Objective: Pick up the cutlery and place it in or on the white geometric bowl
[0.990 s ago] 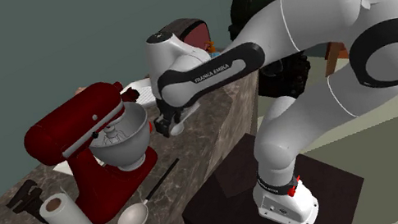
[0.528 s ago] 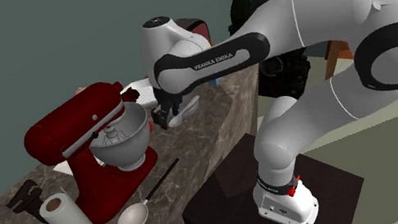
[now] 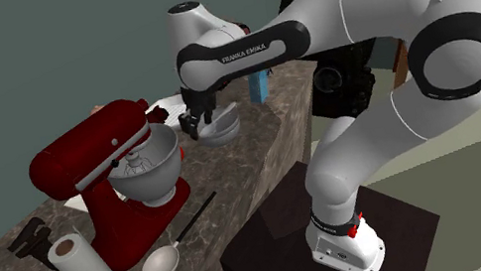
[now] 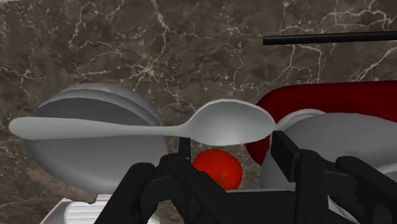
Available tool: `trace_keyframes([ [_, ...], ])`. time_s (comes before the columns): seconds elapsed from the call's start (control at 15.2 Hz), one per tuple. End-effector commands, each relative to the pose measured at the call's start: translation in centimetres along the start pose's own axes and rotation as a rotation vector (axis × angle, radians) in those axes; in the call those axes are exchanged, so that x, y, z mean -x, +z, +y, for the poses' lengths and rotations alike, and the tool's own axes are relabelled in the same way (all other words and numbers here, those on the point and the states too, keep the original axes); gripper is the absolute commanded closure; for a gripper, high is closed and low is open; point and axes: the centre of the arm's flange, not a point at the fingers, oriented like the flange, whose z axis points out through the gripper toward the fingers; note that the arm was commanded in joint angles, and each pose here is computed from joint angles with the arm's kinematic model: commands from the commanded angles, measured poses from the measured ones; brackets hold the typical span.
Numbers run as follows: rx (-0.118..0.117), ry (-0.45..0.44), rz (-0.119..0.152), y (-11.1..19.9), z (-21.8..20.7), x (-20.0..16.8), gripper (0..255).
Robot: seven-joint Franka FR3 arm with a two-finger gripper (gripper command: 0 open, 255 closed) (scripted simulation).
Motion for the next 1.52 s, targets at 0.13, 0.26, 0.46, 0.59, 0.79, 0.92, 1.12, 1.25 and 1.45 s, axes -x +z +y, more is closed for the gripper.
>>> trace_keyframes([
  [0.13, 0.001, -0.001, 0.000, 0.6, 3.7, -3.4, 255],
  [0.26, 0.001, -0.001, 0.000, 0.8, 5.7, -5.2, 255],
  [0.46, 0.001, -0.001, 0.000, 1.1, 8.6, -7.8, 255],
  [0.59, 0.001, -0.001, 0.000, 1.6, 9.2, -8.3, 255],
  [0.79, 0.001, -0.001, 0.000, 3.2, 9.2, -8.1, 255],
  [0.92, 0.001, -0.001, 0.000, 4.2, 9.1, -7.9, 255],
  [1.12, 0.001, -0.001, 0.000, 5.8, 9.1, -7.7, 255],
  [1.25, 0.001, -0.001, 0.000, 6.9, 9.0, -7.5, 255],
  [1.45, 0.001, -0.001, 0.000, 8.4, 9.0, -7.2, 255],
])
